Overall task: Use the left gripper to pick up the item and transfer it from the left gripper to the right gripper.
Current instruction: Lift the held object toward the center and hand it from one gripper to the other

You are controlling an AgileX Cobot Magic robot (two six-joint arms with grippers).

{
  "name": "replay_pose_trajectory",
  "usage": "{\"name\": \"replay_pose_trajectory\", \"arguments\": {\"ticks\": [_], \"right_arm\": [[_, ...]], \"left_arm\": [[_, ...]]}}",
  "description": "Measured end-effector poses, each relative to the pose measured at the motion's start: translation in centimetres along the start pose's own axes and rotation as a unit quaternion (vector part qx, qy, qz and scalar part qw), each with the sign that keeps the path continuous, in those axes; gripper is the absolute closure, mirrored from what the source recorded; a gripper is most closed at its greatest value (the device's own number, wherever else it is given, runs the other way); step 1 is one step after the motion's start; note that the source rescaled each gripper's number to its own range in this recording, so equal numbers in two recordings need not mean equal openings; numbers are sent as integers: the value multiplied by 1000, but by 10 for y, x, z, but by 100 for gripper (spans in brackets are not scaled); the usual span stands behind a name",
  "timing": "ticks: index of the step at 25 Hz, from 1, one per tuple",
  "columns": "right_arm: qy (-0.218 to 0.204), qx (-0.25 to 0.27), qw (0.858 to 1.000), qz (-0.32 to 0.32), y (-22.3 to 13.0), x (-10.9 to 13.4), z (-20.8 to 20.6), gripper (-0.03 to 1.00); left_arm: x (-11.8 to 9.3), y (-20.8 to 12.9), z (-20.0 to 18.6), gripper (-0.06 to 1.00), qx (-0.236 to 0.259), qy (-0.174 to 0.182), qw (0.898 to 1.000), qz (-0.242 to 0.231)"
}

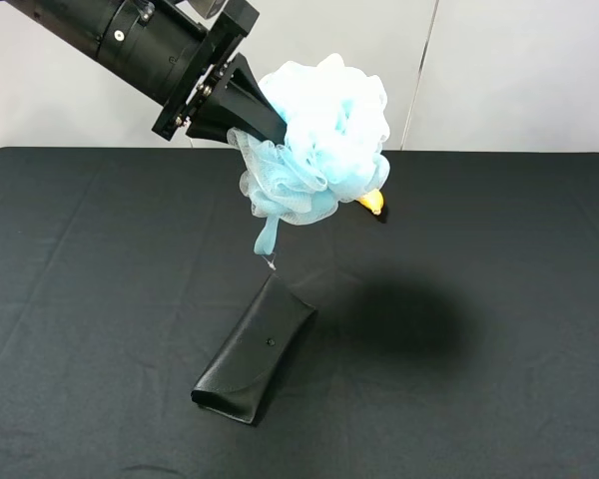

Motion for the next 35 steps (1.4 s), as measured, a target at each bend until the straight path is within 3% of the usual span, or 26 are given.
{"name": "replay_pose_trajectory", "arguments": {"ticks": [9, 19, 25, 35], "right_arm": [[74, 42, 993, -79, 31, 10, 41, -3], [94, 57, 977, -184, 61, 31, 92, -3], [109, 43, 970, -212, 76, 46, 117, -3], [122, 39, 962, -242, 70, 63, 160, -3]], "left_arm": [[-1, -1, 0, 91, 6, -5, 1000, 5], [-1, -1, 0, 91, 6, -5, 1000, 5], [-1, -1, 0, 91, 6, -5, 1000, 5], [-1, -1, 0, 91, 6, -5, 1000, 5]]}}
Point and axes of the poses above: a point on each arm's last joint axis where the gripper is mounted, z pointing out along that axis toward the gripper, x along the wrist's bending axis when the last joint is at zero, y = z × x, the point moved 1 cm from there along z, pointing out along that axis toward the gripper, and after that the axes turned 12 degrees about z, right-handed, at the moved point
